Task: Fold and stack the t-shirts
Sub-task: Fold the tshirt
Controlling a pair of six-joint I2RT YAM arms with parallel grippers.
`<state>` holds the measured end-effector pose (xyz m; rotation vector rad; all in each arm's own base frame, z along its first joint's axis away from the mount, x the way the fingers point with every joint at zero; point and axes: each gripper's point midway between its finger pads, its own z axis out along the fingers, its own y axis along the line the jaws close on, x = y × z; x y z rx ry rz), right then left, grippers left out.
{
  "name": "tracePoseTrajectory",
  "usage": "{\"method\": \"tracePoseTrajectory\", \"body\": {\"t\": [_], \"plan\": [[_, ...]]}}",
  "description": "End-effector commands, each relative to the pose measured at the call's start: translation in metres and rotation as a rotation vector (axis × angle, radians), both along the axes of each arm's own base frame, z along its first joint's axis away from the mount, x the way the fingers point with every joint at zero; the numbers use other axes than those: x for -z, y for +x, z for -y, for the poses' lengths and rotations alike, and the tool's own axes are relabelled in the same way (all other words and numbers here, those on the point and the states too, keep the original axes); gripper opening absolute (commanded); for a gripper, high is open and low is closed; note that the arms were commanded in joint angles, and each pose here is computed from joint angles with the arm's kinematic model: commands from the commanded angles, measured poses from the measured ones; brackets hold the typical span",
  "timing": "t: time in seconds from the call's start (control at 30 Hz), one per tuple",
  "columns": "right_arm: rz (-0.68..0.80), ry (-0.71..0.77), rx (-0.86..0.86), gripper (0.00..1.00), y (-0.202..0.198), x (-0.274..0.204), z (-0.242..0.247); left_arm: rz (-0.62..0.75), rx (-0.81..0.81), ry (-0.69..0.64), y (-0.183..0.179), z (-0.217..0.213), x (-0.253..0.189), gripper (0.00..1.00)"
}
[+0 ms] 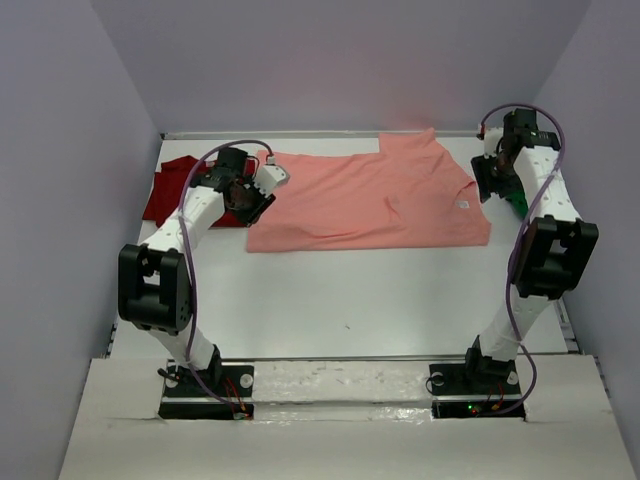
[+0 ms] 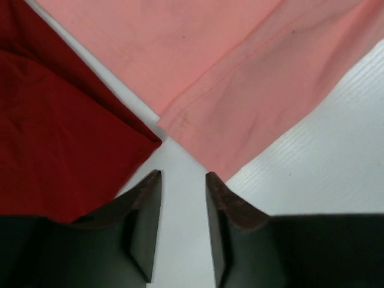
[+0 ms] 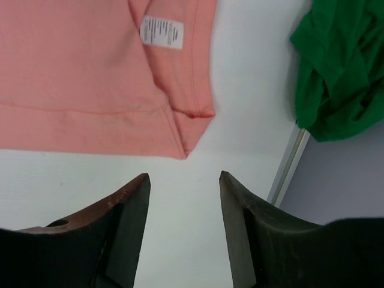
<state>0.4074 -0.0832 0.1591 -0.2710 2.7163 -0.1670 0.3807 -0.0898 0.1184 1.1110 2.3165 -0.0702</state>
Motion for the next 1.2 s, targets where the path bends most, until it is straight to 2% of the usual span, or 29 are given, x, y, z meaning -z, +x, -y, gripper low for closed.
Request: {"method": "tracePoseTrajectory", "body": {"t": [0.0, 0.03, 0.07, 0.1, 0.13, 0.2, 0.23, 0.3, 0.37, 0.43, 0.47, 0.5, 0.57, 0.6, 0.7, 0.8, 0.9, 1.1, 1.17], "plan": [[0.172, 0.035, 0.031, 0.51, 0.053, -0.029, -0.004, 0.136, -0.070, -0.139, 0.042, 0.000, -0.043, 0.39], [0.188, 0.058, 0.028, 0.47, 0.060, -0.033, -0.008, 0.142, -0.062, -0.225, 0.050, 0.010, -0.057, 0.30], [0.202, 0.065, 0.031, 0.45, 0.067, -0.035, -0.008, 0.145, -0.063, -0.261, 0.055, 0.012, -0.062, 0.27], [0.221, 0.089, 0.023, 0.43, 0.079, -0.037, -0.011, 0.154, -0.075, -0.294, 0.069, 0.009, -0.067, 0.18], [0.231, 0.099, 0.020, 0.43, 0.086, -0.039, -0.012, 0.148, -0.073, -0.321, 0.075, 0.011, -0.068, 0.13], [0.247, 0.110, 0.026, 0.41, 0.098, -0.039, -0.012, 0.127, -0.063, -0.363, 0.091, 0.018, -0.067, 0.12], [0.259, 0.123, 0.017, 0.40, 0.111, -0.037, -0.013, 0.116, -0.066, -0.370, 0.095, 0.017, -0.064, 0.16], [0.263, 0.148, 0.016, 0.40, 0.122, -0.031, -0.016, 0.084, -0.057, -0.396, 0.107, 0.019, -0.050, 0.41], [0.269, 0.196, 0.002, 0.43, 0.138, -0.021, -0.023, 0.098, -0.042, -0.427, 0.120, 0.020, -0.053, 0.43], [0.269, 0.231, 0.003, 0.43, 0.147, -0.014, -0.027, 0.068, -0.054, -0.459, 0.133, 0.020, -0.039, 0.53], [0.295, 0.254, -0.008, 0.43, 0.155, -0.020, -0.031, 0.090, -0.024, -0.500, 0.143, 0.025, -0.054, 0.73], [0.248, 0.275, -0.027, 0.43, 0.157, 0.001, -0.039, 0.043, -0.051, -0.528, 0.149, 0.022, -0.039, 0.74], [0.233, 0.297, -0.040, 0.42, 0.162, 0.010, -0.043, 0.058, -0.036, -0.582, 0.164, 0.024, -0.053, 0.78], [0.211, 0.306, -0.061, 0.40, 0.162, 0.019, -0.049, 0.027, -0.056, -0.590, 0.168, 0.024, -0.041, 0.78], [0.194, 0.285, -0.114, 0.13, 0.162, 0.035, -0.066, 0.021, -0.068, -0.614, 0.176, 0.028, -0.038, 0.77], [0.193, 0.206, -0.139, 0.00, 0.165, 0.046, -0.068, 0.025, -0.066, -0.633, 0.179, 0.033, -0.029, 0.77], [0.178, 0.154, -0.130, 0.00, 0.168, 0.056, -0.066, 0.005, -0.077, -0.608, 0.181, 0.040, -0.011, 0.73], [0.159, 0.093, -0.120, 0.00, 0.175, 0.072, -0.065, 0.011, -0.158, -0.516, 0.189, 0.042, 0.013, 0.54], [0.156, 0.058, -0.108, 0.00, 0.177, 0.076, -0.058, 0.014, -0.178, -0.483, 0.189, 0.040, 0.021, 0.51]]}}
